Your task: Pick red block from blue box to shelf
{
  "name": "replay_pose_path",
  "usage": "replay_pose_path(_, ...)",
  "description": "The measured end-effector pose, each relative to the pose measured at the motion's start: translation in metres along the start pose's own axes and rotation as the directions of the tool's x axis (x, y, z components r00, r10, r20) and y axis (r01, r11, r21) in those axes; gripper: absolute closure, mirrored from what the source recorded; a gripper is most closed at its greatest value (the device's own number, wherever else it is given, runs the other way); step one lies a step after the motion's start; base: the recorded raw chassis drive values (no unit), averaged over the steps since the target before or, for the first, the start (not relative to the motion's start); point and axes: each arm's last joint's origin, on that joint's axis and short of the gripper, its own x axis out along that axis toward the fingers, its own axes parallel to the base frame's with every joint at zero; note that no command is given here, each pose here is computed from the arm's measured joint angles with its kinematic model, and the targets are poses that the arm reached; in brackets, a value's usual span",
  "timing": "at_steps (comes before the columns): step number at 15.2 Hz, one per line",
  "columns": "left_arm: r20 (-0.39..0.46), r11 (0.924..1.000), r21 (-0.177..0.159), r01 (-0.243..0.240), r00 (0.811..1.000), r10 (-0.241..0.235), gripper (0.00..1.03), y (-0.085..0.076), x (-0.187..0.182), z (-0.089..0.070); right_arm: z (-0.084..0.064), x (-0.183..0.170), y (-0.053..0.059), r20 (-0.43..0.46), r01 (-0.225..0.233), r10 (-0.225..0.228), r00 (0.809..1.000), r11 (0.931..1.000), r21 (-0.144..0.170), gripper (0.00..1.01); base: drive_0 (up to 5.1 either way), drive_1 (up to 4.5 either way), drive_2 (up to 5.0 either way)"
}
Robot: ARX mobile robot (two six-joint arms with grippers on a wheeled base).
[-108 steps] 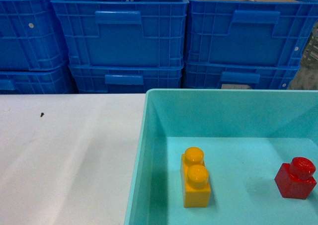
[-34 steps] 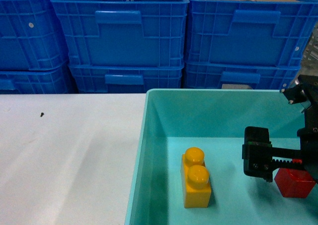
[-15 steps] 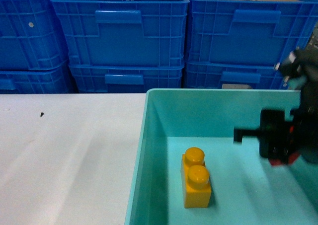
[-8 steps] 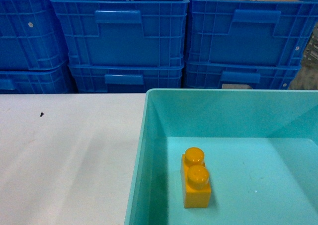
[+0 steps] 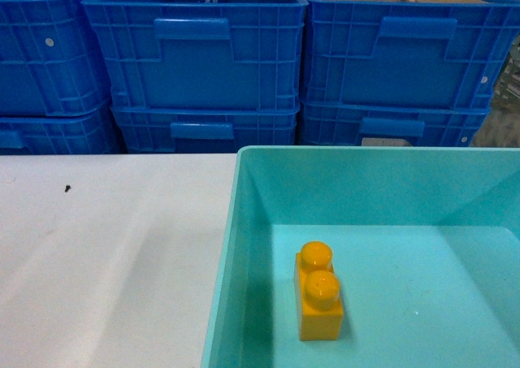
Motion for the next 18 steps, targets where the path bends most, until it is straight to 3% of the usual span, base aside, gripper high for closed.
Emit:
replay_pose_path(3,0.0,1.0,0.0,0.0,1.0,0.0,0.05,0.0,0.0,0.0,-0.021,-0.022,0.005,0.003,0.003,-0.003,1.0,0.9986,0.052,0.73,0.0,0.0,0.0)
replay_pose_path(6,-0.001,1.0,0.0,0.0,1.0,0.0,0.05,0.0,0.0,0.0,-0.037,-0.032,0.011,-0.05,-0.026,0.03,0.998,0.9966,0.078,0.73,0.0,0.0,0.0)
replay_pose_path(8,0.0,1.0,0.0,0.0,1.0,0.0,0.05,0.0,0.0,0.0,-0.035,-0.032,0.012,-0.029,-0.03,0.033,0.999,0.9947,0.098,0.73,0.0,0.0,0.0)
replay_pose_path(11,-0.001,1.0,0.0,0.0,1.0,0.0,0.05,0.0,0.0,0.0,-0.036,-0.024,0.0,-0.031,0.042,-0.038,0.999,0.9922,0.117,0.73,0.0,0.0,0.0)
replay_pose_path(13,0.0,1.0,0.0,0.0,1.0,0.0,0.05,0.0,0.0,0.0,-0.036,-0.024,-0.005,-0.025,0.065,-0.063,0.998,0.9903,0.122,0.73,0.0,0.0,0.0)
replay_pose_path(15,0.0,1.0,0.0,0.0,1.0,0.0,0.05,0.0,0.0,0.0,-0.035,-0.025,-0.005,-0.022,0.059,-0.057,0.998,0.9906,0.123,0.73,0.0,0.0,0.0)
replay_pose_path(18,0.0,1.0,0.0,0.0,1.0,0.0,0.05,0.0,0.0,0.0,-0.038,-0.029,0.006,-0.024,0.027,-0.024,0.999,0.9915,0.127,0.73,0.0,0.0,0.0)
